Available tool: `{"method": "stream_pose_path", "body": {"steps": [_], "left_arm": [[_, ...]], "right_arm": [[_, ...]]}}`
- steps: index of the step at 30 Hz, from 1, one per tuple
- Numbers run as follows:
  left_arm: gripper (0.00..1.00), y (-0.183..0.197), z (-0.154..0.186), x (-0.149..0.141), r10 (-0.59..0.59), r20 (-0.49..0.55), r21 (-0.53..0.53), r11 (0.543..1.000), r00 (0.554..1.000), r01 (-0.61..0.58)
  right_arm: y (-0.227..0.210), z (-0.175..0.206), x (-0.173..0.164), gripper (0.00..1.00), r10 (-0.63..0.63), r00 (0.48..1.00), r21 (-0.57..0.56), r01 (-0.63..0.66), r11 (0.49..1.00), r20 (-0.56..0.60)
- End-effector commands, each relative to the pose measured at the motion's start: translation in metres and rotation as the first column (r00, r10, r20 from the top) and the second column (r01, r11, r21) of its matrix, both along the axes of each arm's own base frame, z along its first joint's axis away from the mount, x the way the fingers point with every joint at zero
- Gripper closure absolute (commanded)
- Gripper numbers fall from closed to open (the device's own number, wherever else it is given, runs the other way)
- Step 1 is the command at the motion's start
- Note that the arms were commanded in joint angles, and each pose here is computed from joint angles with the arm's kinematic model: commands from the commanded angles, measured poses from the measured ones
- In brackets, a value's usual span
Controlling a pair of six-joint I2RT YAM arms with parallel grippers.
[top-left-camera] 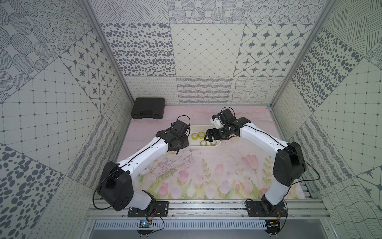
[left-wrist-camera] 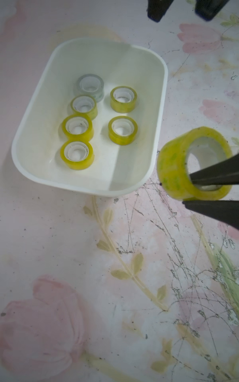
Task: Put the transparent tape into the storage box
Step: Pick up the tape at the center of the board.
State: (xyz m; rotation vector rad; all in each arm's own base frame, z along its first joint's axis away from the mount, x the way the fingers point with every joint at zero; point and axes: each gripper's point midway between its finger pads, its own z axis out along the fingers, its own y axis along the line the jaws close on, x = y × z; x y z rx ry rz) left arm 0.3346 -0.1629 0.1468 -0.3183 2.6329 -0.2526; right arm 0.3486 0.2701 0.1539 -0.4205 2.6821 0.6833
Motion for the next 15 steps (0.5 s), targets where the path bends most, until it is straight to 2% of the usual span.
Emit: {"method": "stream_pose_path", "body": {"steps": [1, 9, 15], "left_arm": [[1.0, -0.011, -0.007, 0.017, -0.158, -0.052, 0.091, 0.982, 0.986, 0.163], [1.0, -0.035, -0.039, 0.049, -0.243, -0.125, 0.095, 0.962, 0.962, 0.256], [1.0, -0.037, -0.059, 0.053, -0.266, -0.182, 0.105, 0.952, 0.947, 0.287]], "right_arm": [[-0.007, 0.017, 0.017, 0.03, -0.05, 0.998, 0.019, 0.049, 0.999, 0.047], [-0.027, 0.005, 0.04, 0.03, -0.118, 0.993, 0.007, 0.118, 0.993, 0.019], [-0.038, -0.008, 0.054, 0.03, -0.133, 0.991, -0.023, 0.133, 0.991, 0.012]]}}
